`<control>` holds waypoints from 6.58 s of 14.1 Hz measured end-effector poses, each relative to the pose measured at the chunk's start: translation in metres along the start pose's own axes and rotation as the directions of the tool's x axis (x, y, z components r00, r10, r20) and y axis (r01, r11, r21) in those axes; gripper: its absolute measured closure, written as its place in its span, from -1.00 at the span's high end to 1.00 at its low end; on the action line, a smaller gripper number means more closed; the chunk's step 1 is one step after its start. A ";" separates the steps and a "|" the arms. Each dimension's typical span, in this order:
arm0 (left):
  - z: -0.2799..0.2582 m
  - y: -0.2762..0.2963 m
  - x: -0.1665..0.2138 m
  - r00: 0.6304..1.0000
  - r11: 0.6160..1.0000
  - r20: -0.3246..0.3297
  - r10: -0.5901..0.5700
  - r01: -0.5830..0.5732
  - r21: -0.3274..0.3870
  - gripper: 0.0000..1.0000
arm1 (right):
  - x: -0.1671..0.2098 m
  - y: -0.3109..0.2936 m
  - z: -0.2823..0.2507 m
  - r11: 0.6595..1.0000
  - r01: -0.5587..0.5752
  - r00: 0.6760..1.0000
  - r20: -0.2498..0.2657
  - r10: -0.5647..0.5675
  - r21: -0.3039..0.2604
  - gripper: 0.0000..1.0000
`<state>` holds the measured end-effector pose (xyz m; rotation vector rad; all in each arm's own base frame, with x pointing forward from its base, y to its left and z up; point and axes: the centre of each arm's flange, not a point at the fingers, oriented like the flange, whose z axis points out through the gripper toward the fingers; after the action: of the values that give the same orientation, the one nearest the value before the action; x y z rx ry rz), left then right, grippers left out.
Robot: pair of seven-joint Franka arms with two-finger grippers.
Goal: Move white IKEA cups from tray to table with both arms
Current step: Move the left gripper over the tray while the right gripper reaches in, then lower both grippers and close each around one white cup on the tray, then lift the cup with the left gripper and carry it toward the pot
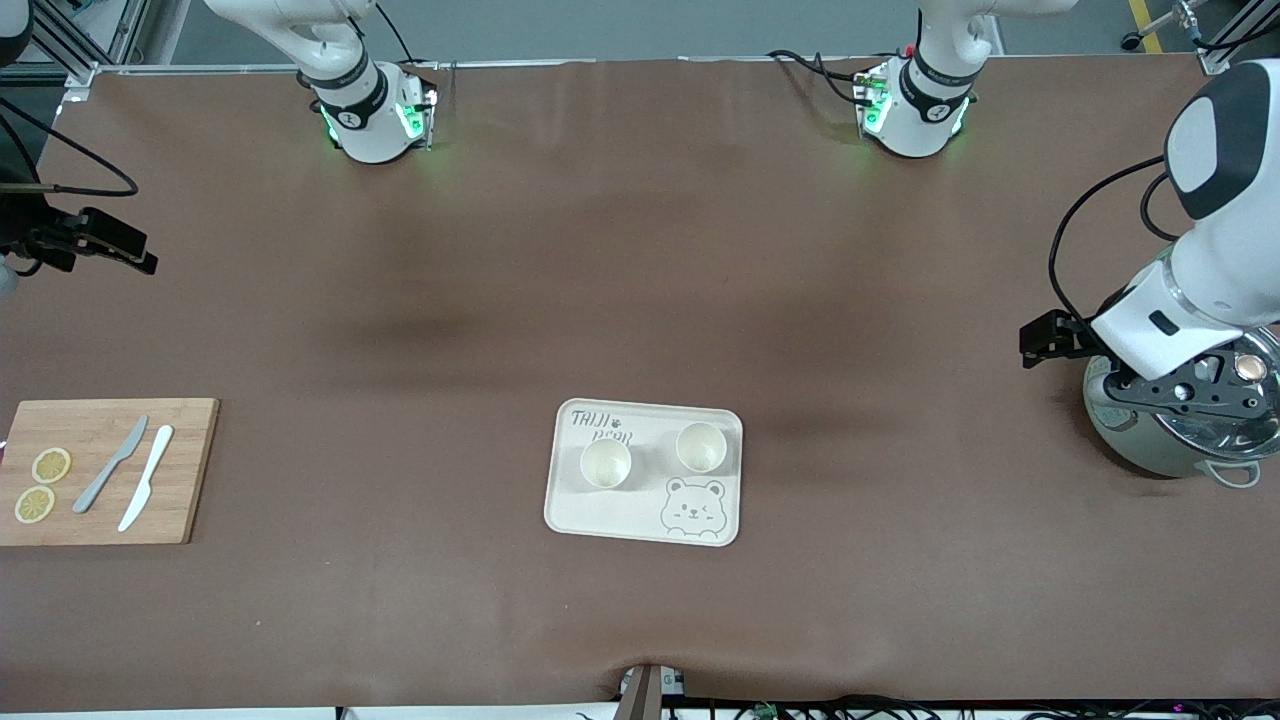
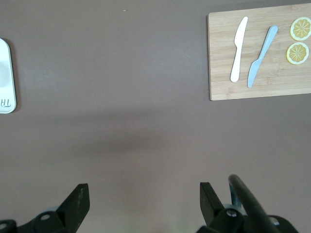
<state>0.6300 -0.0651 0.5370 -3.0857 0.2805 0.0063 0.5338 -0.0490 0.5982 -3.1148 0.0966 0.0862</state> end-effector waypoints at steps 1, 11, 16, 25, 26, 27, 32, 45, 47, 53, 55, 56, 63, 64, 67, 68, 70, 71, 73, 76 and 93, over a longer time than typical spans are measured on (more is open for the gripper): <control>0.002 0.000 0.001 1.000 1.000 0.000 0.000 0.000 0.000 1.00 | 0.000 0.000 0.000 1.000 0.000 1.000 0.000 0.000 0.000 1.00; 0.085 0.121 0.051 0.998 0.995 -0.015 -0.058 0.057 -0.081 1.00 | 0.002 0.000 0.005 1.000 0.000 1.000 0.008 0.000 0.000 1.00; 0.163 0.207 0.104 0.985 0.983 0.001 -0.173 0.173 -0.066 1.00 | 0.004 -0.003 0.004 1.000 0.003 1.000 -0.007 -0.003 0.010 1.00; 0.204 0.272 0.107 0.982 0.980 -0.007 -0.190 0.189 -0.066 1.00 | 0.046 -0.223 0.035 0.981 -0.159 0.985 -0.048 0.166 0.114 1.00; 0.206 0.277 0.105 0.981 0.979 -0.004 -0.192 0.192 -0.064 1.00 | 0.052 -0.247 0.051 0.978 -0.173 0.982 -0.056 0.181 0.120 1.00; 0.209 0.279 0.105 0.981 0.979 -0.001 -0.195 0.195 -0.063 1.00 | 0.058 -0.265 0.066 0.974 -0.189 0.978 -0.064 0.199 0.126 1.00; 0.223 0.281 0.104 0.971 0.970 0.018 -0.238 0.238 -0.053 1.00 | 0.079 -0.345 0.142 0.946 -0.274 0.950 -0.105 0.294 0.173 1.00; 0.262 0.345 0.082 0.966 0.965 0.042 -0.254 0.256 -0.053 1.00 | 0.105 -0.429 0.281 0.952 -0.252 0.953 -0.126 0.275 0.173 1.00; 0.267 0.347 0.081 0.967 0.966 0.043 -0.252 0.254 -0.052 1.00 | 0.105 -0.429 0.292 0.953 -0.254 0.954 -0.118 0.274 0.163 1.00; 0.282 0.340 0.086 0.965 0.963 0.024 -0.262 0.263 -0.053 1.00 | 0.103 -0.448 0.336 0.956 -0.226 0.954 -0.156 0.256 0.190 1.00; 0.289 0.335 0.089 0.966 0.965 0.007 -0.259 0.259 -0.043 1.00 | 0.099 -0.455 0.352 0.958 -0.215 0.956 -0.158 0.246 0.188 1.00; 0.292 0.334 0.090 0.967 0.966 0.001 -0.256 0.256 -0.036 1.00 | 0.097 -0.457 0.357 0.960 -0.212 0.958 -0.157 0.242 0.185 1.00; 0.299 0.333 0.089 0.969 0.969 -0.001 -0.248 0.248 -0.020 0.86 | 0.097 -0.458 0.368 0.961 -0.211 0.958 -0.155 0.240 0.179 1.00; 0.301 0.332 0.089 0.969 0.969 -0.001 -0.247 0.247 -0.017 0.62 | 0.097 -0.458 0.371 0.961 -0.211 0.958 -0.155 0.239 0.178 1.00; 0.302 0.323 0.093 0.970 0.970 -0.003 -0.242 0.242 -0.013 0.00 | 0.096 -0.457 0.379 0.962 -0.212 0.959 -0.152 0.239 0.172 1.00; 0.302 0.320 0.094 0.970 0.970 -0.002 -0.243 0.243 -0.013 -0.18 | 0.097 -0.457 0.381 0.962 -0.212 0.959 -0.154 0.238 0.171 1.00; 0.299 0.319 0.096 0.970 0.969 -0.009 -0.245 0.245 -0.019 -0.58 | 0.097 -0.457 0.383 0.961 -0.210 0.958 -0.161 0.239 0.178 1.00; 0.296 0.320 0.096 0.970 0.970 -0.013 -0.244 0.243 -0.022 -0.67 | 0.098 -0.457 0.384 0.961 -0.209 0.957 -0.164 0.239 0.180 1.00; 0.292 0.322 0.097 0.970 0.970 -0.021 -0.242 0.242 -0.028 -0.80 | 0.098 -0.457 0.384 0.961 -0.209 0.957 -0.166 0.239 0.181 1.00; 0.290 0.317 0.099 0.968 0.968 -0.023 -0.249 0.248 -0.029 -0.80 | 0.098 -0.458 0.384 0.961 -0.208 0.957 -0.166 0.239 0.182 0.81; 0.175 0.097 0.105 0.996 0.998 0.088 -0.028 0.033 -0.060 -0.81 | 0.099 -0.459 0.382 0.960 -0.205 0.955 -0.174 0.238 0.190 -0.92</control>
<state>0.7159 -0.1716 0.3570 -3.1393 0.2333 0.1505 0.6400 0.4129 0.2217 -2.9197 0.4354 -0.2147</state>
